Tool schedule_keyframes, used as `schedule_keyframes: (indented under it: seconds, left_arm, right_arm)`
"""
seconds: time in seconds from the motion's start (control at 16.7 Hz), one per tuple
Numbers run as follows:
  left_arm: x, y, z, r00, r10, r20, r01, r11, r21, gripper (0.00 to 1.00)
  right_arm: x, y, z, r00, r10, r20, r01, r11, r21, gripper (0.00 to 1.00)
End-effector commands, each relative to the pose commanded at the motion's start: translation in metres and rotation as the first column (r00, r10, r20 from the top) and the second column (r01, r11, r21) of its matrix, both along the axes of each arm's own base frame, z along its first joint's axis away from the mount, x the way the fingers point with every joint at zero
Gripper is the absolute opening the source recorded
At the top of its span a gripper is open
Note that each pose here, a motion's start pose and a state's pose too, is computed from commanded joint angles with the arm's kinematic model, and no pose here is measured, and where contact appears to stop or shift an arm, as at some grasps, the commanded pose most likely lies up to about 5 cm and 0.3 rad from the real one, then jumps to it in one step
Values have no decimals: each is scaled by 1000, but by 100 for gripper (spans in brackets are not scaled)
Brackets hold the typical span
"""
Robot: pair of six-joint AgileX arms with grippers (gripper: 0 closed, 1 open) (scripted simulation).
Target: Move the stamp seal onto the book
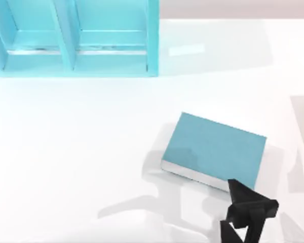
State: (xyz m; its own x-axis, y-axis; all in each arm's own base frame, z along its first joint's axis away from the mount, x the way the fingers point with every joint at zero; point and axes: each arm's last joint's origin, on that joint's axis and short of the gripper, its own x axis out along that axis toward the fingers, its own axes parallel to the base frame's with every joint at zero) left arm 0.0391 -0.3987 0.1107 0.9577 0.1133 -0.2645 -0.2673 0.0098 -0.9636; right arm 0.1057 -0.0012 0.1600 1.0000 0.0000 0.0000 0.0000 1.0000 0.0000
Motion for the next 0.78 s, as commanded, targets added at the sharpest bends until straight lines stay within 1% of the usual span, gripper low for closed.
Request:
schedule_keyframes:
  seconds: [0.3, 0.48, 0.6, 0.78]
  left_arm:
    - [2, 0, -1, 1000, 5, -1, -5, 1000, 2, 100]
    - [10, 8, 9, 999, 19, -32, -18, 999, 28, 100]
    - [22, 22, 20, 996, 40, -84, -33, 996, 80, 100]
    - [48, 56, 40, 974, 84, -210, -42, 980, 195, 100]
  right_arm:
    - [0, 0, 0, 1000, 0, 0, 0, 1000, 0, 100]
    - [0, 0, 0, 1000, 0, 0, 0, 1000, 0, 100]
    - [0, 0, 0, 1000, 0, 0, 0, 1000, 0, 100]
    - [0, 0, 0, 1000, 0, 0, 0, 1000, 0, 100]
